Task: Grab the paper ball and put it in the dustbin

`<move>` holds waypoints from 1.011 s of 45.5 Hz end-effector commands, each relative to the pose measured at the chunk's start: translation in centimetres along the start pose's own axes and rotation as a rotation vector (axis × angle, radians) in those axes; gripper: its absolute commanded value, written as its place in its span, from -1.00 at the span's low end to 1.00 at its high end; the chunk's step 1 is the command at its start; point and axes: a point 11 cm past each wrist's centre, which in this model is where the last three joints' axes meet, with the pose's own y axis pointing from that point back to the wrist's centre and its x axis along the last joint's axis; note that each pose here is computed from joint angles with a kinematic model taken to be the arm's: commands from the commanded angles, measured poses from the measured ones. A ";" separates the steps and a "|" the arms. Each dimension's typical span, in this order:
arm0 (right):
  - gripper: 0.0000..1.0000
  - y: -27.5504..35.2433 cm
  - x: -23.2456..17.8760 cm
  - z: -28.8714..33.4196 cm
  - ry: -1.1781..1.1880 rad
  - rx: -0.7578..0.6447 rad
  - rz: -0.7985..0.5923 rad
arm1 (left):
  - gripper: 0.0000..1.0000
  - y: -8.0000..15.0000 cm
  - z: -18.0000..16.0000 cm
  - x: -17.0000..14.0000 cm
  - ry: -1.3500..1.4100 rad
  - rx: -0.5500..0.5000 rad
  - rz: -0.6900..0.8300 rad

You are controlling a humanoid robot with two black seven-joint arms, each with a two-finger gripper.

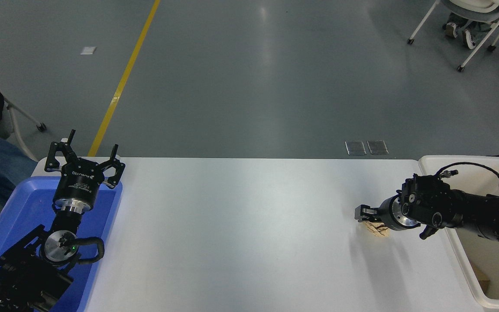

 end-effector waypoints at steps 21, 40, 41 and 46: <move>-1.00 24.0 10.0 1.1 0.142 0.021 -0.057 | 1.00 0.0 0.0 0.0 -0.001 0.002 0.000; -1.00 34.5 8.3 -3.7 0.246 -0.021 -0.081 | 1.00 0.0 0.0 0.0 0.000 0.002 -0.002; -1.00 34.6 8.3 -3.8 0.252 -0.024 -0.081 | 1.00 0.0 0.0 0.0 0.000 0.002 -0.002; -1.00 34.6 8.3 -3.9 0.258 -0.030 -0.083 | 1.00 0.0 0.0 0.0 0.000 0.002 -0.002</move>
